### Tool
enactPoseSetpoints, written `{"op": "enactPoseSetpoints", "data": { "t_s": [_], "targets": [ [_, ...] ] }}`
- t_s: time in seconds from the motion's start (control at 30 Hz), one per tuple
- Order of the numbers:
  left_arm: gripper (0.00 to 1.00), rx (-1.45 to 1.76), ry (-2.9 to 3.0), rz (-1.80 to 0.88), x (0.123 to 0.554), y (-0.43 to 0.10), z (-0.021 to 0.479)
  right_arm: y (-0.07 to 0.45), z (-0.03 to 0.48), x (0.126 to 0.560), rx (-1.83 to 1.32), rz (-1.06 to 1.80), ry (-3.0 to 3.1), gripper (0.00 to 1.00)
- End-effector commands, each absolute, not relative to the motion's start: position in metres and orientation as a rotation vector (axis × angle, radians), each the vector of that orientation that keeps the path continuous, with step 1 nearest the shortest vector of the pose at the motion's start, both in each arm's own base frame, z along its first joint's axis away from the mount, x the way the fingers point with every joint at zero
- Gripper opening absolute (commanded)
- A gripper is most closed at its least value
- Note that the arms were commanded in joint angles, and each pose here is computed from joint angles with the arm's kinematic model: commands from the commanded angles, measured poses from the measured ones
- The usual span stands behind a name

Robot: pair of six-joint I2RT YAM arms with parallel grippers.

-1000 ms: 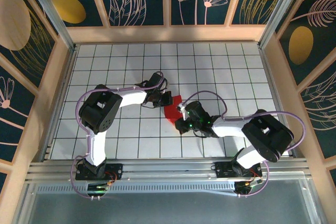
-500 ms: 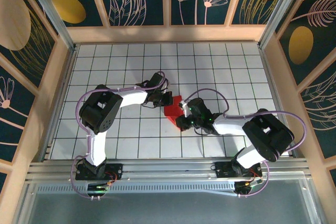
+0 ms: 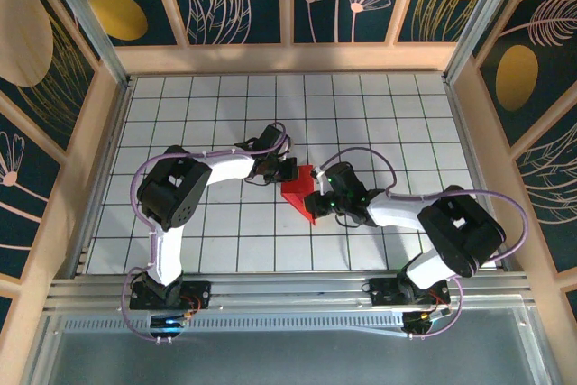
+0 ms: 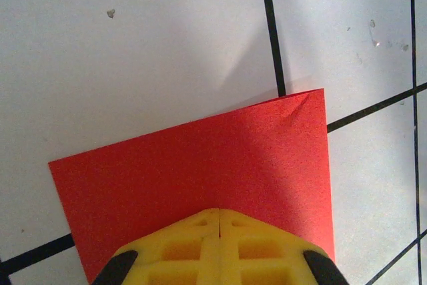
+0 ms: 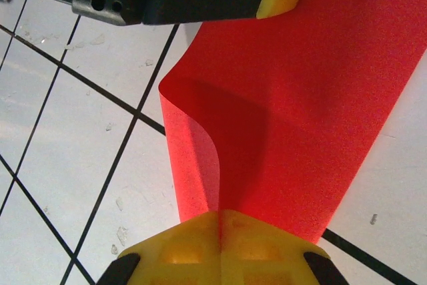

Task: Fold a paper plane with a square sheet of paper (fold left side to right side)
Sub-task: Third fold the triangle at the center of the table.

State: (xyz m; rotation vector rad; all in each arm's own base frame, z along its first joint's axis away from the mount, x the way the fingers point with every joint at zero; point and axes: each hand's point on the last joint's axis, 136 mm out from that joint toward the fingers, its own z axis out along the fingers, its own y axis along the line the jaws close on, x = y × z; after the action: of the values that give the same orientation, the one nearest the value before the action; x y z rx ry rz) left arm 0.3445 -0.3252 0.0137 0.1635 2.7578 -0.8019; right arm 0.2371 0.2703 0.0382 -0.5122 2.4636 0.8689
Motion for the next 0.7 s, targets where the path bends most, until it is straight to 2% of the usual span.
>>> {"op": "enactPoseSetpoints", "data": {
  "t_s": [0.0,0.67],
  "targets": [
    [0.00,0.164,2.880,-0.654,0.3279,-0.3068,-0.0226,0.2685,0.0365,0.2444,-0.477,0.845,2.484,0.00],
    [0.00,0.161,2.879,-0.642,0.3292,-0.3067,-0.0218,0.2664,0.0311,0.2519,-0.457,0.800,2.503,0.00]
  ]
}}
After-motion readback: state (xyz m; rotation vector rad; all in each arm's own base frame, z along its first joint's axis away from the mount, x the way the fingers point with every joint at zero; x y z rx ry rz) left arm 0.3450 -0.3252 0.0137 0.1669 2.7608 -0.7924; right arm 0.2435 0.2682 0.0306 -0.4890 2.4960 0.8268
